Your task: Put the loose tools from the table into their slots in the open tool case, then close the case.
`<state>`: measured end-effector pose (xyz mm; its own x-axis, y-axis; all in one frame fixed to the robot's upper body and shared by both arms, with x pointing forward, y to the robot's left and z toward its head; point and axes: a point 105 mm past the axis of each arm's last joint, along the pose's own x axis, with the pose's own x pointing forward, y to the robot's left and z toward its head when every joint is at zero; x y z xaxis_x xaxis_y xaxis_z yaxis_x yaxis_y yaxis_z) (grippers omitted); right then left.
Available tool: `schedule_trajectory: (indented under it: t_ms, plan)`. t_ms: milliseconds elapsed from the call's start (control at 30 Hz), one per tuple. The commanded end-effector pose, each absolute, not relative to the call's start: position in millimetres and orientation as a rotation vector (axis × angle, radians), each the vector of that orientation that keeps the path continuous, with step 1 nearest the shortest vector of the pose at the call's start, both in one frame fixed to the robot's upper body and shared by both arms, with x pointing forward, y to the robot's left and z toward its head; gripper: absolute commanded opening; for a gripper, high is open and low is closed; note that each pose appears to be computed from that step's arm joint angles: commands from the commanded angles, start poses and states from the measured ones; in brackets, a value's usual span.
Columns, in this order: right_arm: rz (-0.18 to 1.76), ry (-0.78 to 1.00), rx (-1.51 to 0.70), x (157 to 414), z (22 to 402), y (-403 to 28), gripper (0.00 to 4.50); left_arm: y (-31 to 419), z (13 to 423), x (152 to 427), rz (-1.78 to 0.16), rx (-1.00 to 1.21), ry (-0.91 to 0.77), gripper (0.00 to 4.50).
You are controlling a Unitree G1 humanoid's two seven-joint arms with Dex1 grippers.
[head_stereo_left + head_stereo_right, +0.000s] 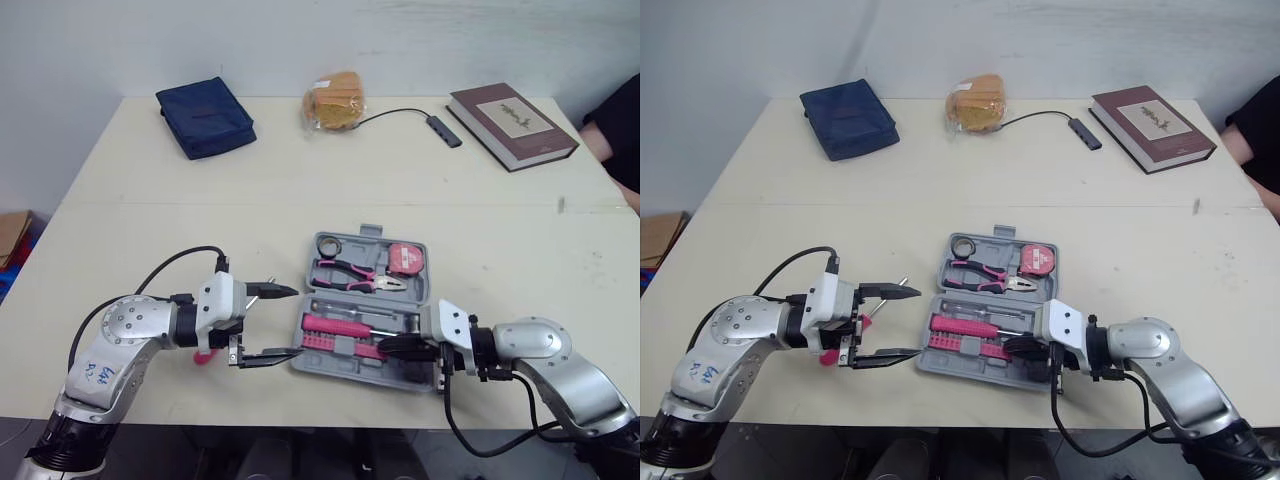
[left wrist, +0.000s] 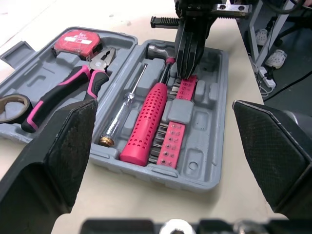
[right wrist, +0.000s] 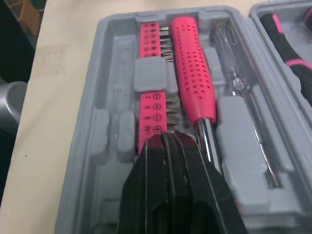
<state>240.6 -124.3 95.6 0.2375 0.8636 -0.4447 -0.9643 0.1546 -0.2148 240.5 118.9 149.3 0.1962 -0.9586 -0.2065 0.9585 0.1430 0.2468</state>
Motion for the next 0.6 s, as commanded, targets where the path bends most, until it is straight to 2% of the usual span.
schedule_trajectory:
  t_ms: [33, 167, 267, 333, 533, 600]
  plan:
    - [1.314, 0.310, -0.598, 240.1, 74.4, -127.3, 0.03, 121.6, 149.7, 240.4, -1.385, 0.393, 0.016, 4.50]
    - [1.310, 0.279, -0.623, 241.6, 76.9, -121.7, 0.03, 122.8, 149.4, 242.3, -1.371, 0.390, 0.020, 4.50]
    - [1.287, 0.105, -0.457, 242.5, 110.6, -113.3, 0.03, 131.3, 147.4, 248.1, -1.310, 0.377, 0.020, 4.50]
    - [1.241, -0.012, -0.399, 243.8, 130.0, -123.2, 0.03, 142.6, 143.8, 252.6, -1.246, 0.348, 0.035, 4.50]
    - [0.921, -0.025, -0.459, 264.3, 153.9, -207.2, 0.03, 194.0, 119.9, 254.2, -1.066, 0.428, 0.122, 4.50]
    - [0.832, -0.054, -0.466, 268.2, 166.3, -235.1, 0.65, 210.5, 117.4, 254.7, -1.001, 0.469, 0.136, 4.50]
